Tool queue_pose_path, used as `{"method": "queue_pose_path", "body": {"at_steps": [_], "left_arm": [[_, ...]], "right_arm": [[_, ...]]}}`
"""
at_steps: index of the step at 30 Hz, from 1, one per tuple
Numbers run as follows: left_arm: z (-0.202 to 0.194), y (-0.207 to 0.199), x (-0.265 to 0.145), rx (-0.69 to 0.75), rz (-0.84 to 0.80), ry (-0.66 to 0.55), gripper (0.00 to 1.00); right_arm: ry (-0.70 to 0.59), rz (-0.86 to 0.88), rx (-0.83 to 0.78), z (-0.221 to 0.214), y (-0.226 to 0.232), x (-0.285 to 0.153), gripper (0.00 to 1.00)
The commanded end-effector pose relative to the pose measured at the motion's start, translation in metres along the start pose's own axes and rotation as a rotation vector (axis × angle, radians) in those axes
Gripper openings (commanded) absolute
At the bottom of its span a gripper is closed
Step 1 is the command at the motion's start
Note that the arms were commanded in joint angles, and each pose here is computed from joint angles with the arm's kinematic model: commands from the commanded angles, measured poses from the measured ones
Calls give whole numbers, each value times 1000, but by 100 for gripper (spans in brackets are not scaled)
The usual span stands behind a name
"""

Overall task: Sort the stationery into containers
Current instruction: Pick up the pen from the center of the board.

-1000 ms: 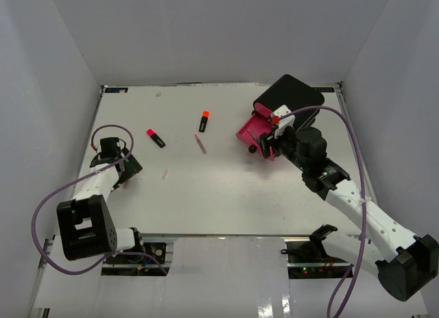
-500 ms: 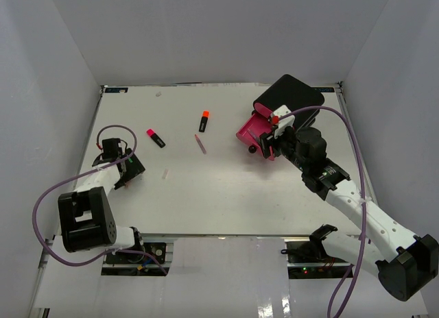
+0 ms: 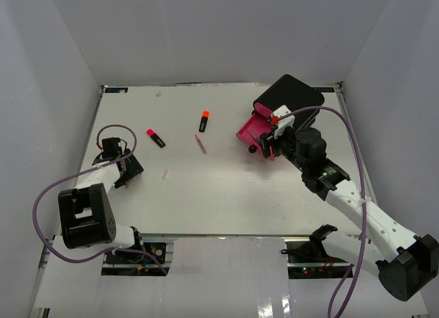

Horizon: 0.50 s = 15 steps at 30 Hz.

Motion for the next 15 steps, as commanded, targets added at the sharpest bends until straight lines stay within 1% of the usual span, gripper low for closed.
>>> {"method": "queue_pose_path", "body": {"at_steps": [1,4,8,15], "left_arm": [[-9,-8,4,8,-48,50,78],[-17,-15,4,52,-59,66,71],[-26,-24,5,90,-78,93,67],[-25,-35,11,123,-75,107,58]], "right_arm": [[-57,-27,-12,11,-4,-2,66],[-54,-18,-13,10,-2,-1,66],[-57,-19,-13,11,-3,-1,66],[-52,-16,-11,10,-2,0,66]]}}
Point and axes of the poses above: each gripper's point midway between its finger pads, its own x axis out along the fingers, its own y axis along the line the jaws close on, z = x × y, the point moved 3 cm from there along -x, back along the fingers, and after that the axes turned 5 degrees about -x, right-handed, at the moved point
